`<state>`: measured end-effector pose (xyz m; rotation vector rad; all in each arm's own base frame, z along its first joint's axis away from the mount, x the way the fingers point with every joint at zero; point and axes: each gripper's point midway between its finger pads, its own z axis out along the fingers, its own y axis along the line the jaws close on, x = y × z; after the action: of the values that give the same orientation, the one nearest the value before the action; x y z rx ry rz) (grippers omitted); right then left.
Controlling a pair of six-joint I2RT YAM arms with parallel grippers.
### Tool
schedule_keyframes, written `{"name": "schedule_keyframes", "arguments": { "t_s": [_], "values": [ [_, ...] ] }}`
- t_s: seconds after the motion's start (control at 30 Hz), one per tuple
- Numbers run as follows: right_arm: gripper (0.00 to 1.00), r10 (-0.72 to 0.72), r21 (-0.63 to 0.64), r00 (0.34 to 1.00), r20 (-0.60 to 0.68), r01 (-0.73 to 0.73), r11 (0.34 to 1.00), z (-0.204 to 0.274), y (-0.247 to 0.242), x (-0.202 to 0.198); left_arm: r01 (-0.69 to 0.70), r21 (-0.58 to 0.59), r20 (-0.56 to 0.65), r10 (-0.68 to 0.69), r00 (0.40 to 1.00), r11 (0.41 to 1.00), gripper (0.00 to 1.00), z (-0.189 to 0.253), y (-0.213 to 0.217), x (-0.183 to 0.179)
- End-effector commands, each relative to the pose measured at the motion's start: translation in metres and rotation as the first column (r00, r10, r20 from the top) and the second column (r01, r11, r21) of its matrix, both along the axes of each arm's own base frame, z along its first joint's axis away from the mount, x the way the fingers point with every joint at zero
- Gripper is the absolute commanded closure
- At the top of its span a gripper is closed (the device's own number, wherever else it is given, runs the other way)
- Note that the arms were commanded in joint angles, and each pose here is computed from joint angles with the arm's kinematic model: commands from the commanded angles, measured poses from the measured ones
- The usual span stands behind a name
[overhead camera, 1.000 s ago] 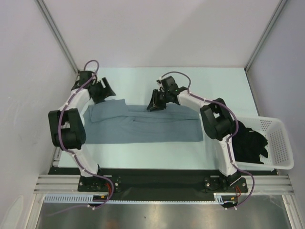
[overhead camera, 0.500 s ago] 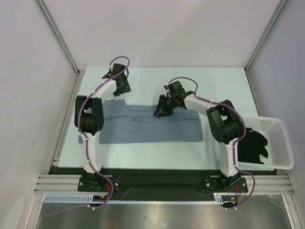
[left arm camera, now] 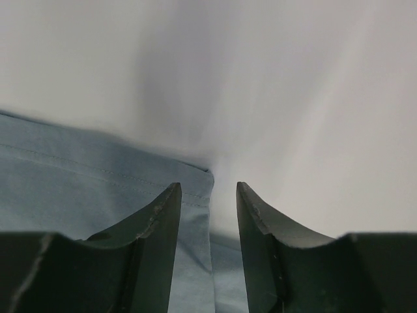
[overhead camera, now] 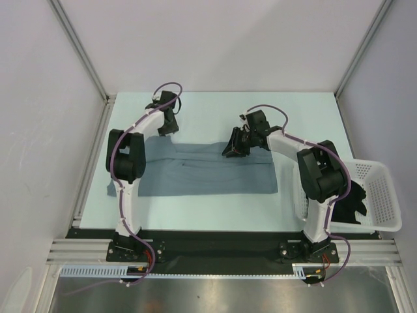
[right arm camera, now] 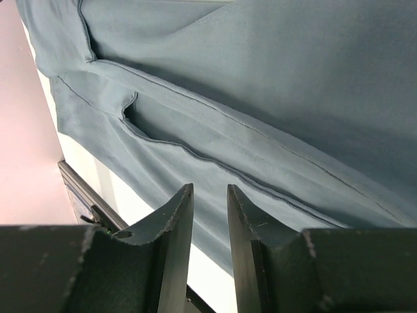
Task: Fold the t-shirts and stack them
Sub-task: Fold the tshirt
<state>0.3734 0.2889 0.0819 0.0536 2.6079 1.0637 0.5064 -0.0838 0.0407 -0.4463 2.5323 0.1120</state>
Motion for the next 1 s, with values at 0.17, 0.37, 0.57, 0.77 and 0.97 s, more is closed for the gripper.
{"name": "schedule_keyframes", "arguments": {
  "t_s": [0.17,0.37,0.57,0.77,0.97],
  "values": [
    [0.68,0.029,0.041,0.997,0.071,-0.032,0.999,0.024,0.009,0.001,-0.013,0.029,-0.020,0.013,1.000,1.000,0.54,-0.008,0.000,0.008],
    [0.68,0.039,0.032,0.997,0.064,-0.041,0.999,0.022,0.008,-0.002,-0.013,0.037,-0.029,0.015,0.999,0.999,0.72,-0.009,0.000,0.013],
    [0.68,0.055,0.040,0.996,0.069,-0.058,0.998,0.023,0.016,0.000,-0.020,0.082,0.026,0.018,1.000,0.996,1.00,0.032,0.012,0.007],
    [0.68,0.085,0.073,0.995,0.047,-0.089,0.993,0.026,0.029,-0.002,-0.014,0.099,0.073,0.007,0.997,0.995,1.00,0.070,0.023,-0.023],
    [0.68,0.132,0.082,0.991,0.005,-0.132,0.988,0.025,0.042,-0.005,-0.041,0.075,0.151,0.030,0.988,0.996,1.00,0.101,0.034,-0.072]
  ]
}}
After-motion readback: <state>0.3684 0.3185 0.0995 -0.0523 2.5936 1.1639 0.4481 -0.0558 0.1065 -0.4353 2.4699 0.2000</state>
